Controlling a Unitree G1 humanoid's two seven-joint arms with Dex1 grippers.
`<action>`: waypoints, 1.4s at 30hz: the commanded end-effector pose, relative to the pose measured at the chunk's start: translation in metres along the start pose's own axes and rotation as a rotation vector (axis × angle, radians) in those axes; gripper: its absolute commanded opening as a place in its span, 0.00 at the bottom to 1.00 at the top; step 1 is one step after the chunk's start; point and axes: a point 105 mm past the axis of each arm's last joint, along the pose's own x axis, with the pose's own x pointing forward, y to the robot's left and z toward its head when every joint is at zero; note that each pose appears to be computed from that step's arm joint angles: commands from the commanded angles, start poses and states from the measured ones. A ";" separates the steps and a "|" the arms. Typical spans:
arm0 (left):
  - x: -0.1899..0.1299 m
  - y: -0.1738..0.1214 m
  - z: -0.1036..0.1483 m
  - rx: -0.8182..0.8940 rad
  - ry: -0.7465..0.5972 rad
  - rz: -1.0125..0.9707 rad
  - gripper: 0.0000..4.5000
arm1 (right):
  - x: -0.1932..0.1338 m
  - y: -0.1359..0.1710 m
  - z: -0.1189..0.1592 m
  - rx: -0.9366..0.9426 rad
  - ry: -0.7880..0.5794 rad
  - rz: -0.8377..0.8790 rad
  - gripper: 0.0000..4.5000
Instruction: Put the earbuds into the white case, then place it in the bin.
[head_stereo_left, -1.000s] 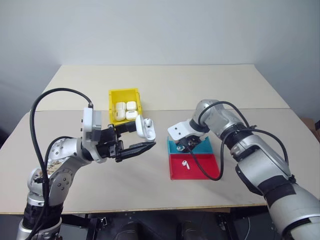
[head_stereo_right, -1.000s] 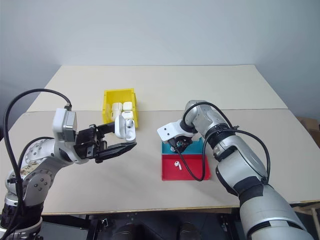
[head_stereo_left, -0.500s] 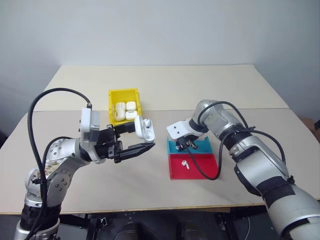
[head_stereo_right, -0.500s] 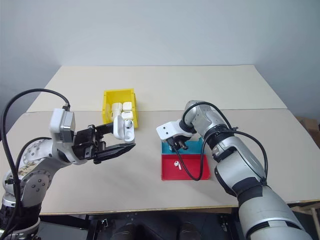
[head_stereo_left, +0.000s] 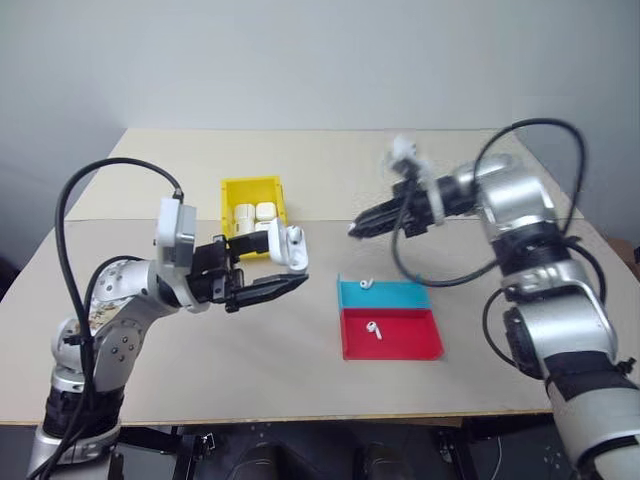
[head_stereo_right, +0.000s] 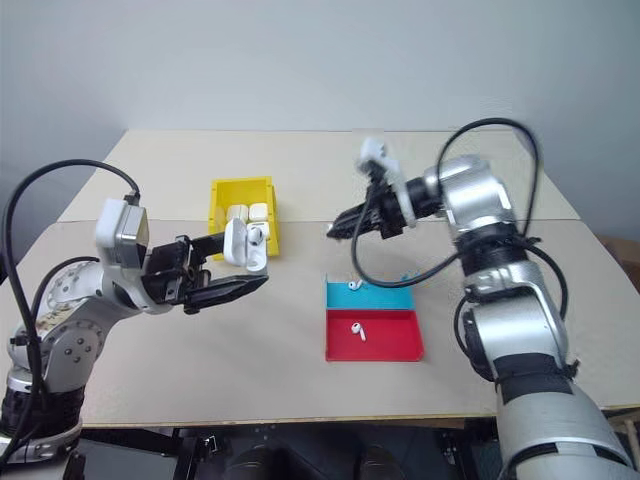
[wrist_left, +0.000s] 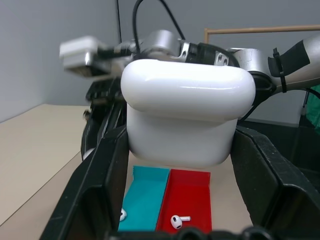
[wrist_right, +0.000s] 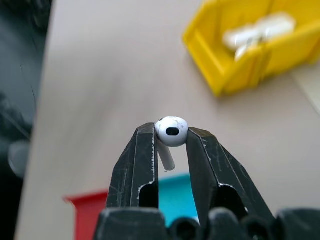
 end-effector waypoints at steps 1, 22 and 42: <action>0.003 0.004 0.005 0.010 -0.021 -0.024 0.62 | -0.025 0.032 0.034 0.037 -0.299 0.022 0.14; 0.038 0.025 -0.001 -0.019 -0.070 -0.105 0.62 | 0.011 0.110 0.040 0.051 -0.532 0.031 0.14; 0.032 0.021 -0.001 -0.019 -0.071 -0.097 0.62 | 0.024 0.104 0.024 -0.008 -0.521 -0.036 0.14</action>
